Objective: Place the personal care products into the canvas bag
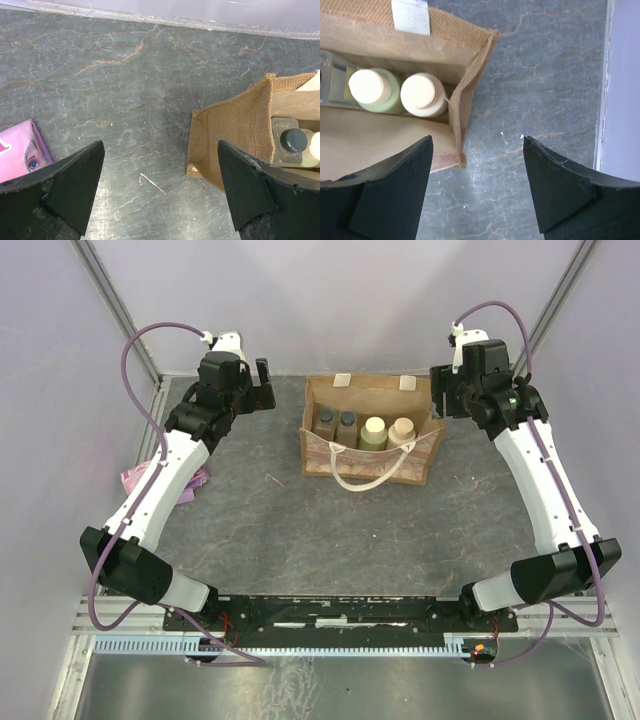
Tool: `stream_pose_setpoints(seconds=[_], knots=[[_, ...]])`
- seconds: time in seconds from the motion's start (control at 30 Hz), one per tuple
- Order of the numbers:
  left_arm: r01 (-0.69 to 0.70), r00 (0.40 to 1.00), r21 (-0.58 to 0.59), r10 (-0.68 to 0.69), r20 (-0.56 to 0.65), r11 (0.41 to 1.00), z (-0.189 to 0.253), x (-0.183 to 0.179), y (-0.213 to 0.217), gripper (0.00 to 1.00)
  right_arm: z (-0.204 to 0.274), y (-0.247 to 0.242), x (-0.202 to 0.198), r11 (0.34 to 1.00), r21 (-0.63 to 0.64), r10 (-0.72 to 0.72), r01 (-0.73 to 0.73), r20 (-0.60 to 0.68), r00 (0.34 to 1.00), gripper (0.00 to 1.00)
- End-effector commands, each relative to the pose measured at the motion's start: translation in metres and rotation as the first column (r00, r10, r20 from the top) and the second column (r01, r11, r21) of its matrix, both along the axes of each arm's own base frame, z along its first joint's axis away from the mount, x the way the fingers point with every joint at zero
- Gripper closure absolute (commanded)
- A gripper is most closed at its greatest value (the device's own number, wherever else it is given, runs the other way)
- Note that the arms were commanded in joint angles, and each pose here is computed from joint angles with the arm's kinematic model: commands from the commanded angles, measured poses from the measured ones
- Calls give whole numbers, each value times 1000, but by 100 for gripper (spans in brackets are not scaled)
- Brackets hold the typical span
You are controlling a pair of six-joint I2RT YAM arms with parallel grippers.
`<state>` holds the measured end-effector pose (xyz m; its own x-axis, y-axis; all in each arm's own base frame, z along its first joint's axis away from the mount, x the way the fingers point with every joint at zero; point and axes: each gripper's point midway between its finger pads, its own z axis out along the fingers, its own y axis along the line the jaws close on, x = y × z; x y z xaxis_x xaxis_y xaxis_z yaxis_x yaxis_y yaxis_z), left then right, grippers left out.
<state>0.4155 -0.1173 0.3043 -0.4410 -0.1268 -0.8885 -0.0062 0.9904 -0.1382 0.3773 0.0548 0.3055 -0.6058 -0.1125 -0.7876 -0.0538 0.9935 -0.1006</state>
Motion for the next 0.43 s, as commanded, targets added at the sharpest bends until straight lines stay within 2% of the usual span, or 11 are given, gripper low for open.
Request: stream_pose_setpoints(seconds=[0.0, 0.4], knots=[[-31, 996, -51, 35, 88, 998, 26, 10, 1, 0, 22, -5, 14, 999, -10, -38, 39, 102, 994, 19], [-61, 994, -50, 66, 92, 997, 26, 10, 6, 1, 26, -7, 14, 998, -12, -54, 56, 106, 993, 20]])
